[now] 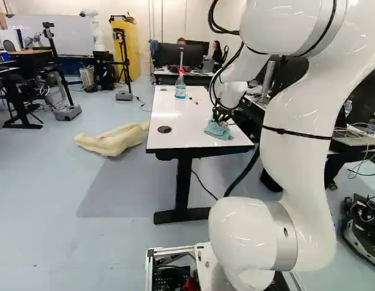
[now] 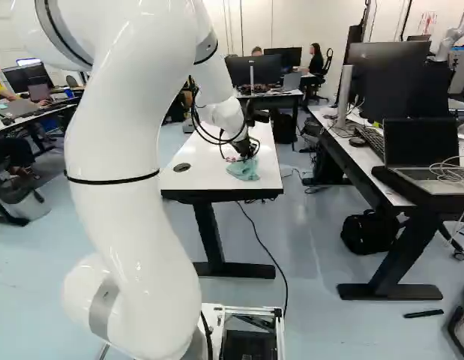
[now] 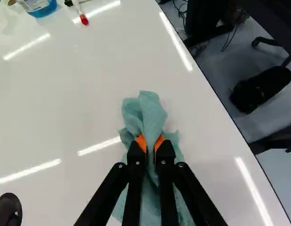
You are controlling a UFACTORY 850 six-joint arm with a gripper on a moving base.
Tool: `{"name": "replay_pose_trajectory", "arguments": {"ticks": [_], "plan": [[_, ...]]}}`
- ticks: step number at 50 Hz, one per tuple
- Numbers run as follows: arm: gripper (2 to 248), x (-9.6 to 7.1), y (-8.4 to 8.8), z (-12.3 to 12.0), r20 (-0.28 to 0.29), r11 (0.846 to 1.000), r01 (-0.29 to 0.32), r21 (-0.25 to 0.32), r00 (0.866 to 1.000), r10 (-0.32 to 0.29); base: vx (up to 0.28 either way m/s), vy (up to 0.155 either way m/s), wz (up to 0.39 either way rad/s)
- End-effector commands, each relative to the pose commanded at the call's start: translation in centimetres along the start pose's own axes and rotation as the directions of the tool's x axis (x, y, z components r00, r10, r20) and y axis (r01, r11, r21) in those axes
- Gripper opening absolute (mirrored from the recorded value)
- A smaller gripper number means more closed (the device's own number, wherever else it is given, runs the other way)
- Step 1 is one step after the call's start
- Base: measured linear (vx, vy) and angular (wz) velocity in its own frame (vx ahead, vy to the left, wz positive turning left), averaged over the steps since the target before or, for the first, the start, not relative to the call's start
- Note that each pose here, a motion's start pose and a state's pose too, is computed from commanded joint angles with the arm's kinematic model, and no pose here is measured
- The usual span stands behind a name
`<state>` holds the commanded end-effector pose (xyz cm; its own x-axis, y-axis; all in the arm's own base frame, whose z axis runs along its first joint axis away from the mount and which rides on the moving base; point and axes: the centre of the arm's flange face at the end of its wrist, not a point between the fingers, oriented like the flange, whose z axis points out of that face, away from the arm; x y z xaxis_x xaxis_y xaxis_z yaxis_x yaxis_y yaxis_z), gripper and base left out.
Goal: Clean the table with the green towel
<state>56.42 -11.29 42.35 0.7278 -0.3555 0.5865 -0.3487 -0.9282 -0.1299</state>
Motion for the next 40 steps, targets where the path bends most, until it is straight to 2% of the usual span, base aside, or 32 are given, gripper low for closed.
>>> {"name": "replay_pose_trajectory", "arguments": {"ticks": [22,40], "plan": [[38,-1.3,-3.5,-0.4,0.011,0.998,0.052,0.038,0.999,-0.052,0.0,0.0,0.0],[38,-3.9,-4.5,-2.3,0.028,0.996,0.076,0.053,0.997,-0.077,0.0,0.0,0.0]]}}
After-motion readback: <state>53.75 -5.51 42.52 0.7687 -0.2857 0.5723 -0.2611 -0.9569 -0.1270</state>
